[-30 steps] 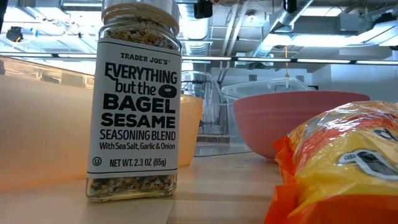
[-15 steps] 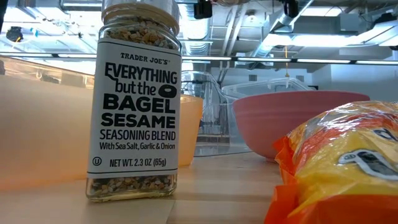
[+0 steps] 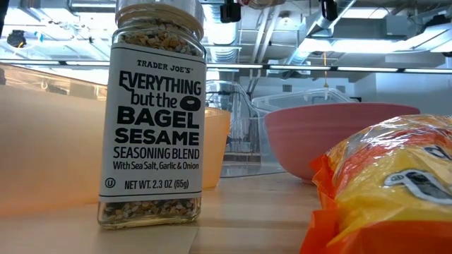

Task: Pick & Place Food Item
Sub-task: Put the red noodle pack into the transparent container

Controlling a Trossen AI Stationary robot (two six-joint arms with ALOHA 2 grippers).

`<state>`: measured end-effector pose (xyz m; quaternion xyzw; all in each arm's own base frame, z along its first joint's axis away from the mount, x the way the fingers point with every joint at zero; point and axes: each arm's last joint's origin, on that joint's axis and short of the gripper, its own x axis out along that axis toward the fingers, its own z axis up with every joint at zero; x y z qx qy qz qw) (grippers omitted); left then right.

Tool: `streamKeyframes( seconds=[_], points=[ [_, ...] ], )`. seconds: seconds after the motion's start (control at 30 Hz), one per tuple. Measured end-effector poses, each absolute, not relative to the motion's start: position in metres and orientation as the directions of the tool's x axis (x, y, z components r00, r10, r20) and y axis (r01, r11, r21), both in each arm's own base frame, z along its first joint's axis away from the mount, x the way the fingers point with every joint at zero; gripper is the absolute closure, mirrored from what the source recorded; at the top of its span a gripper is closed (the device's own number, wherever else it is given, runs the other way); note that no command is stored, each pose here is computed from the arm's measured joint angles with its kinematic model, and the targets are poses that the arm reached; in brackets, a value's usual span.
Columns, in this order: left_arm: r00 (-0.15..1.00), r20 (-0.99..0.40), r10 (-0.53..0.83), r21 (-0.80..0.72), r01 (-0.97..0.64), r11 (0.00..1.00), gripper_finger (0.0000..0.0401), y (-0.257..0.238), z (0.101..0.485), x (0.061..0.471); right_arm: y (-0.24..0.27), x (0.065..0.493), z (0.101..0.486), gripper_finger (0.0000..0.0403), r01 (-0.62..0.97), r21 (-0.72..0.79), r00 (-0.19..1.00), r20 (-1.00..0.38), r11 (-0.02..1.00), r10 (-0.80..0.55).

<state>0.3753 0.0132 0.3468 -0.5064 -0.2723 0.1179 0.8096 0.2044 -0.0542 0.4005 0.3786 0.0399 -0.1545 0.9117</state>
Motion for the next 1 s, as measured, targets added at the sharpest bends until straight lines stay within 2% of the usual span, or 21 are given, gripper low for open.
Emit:
streamKeyframes(
  seconds=[0.33, 0.83, 1.0],
  points=[
    [0.825, 0.322, 0.465, -0.878, 0.076, 0.473, 0.0401, 0.013, 0.347, 0.375, -0.056, 0.205, 0.4, 0.027, 0.324, 0.648, 0.946, -0.195, 0.69, -0.26],
    [0.825, 0.328, 0.46, -0.863, 0.064, 0.501, 0.0401, 0.013, 0.347, 0.375, -0.055, 0.215, 0.394, 0.0226, 0.325, 0.667, 0.946, -0.219, 0.67, -0.241],
    [0.828, 0.331, 0.453, -0.862, 0.069, 0.503, 0.0401, 0.013, 0.348, 0.375, -0.054, 0.218, 0.394, 0.0236, 0.312, 0.669, 0.95, -0.209, 0.675, -0.232]
  ],
)
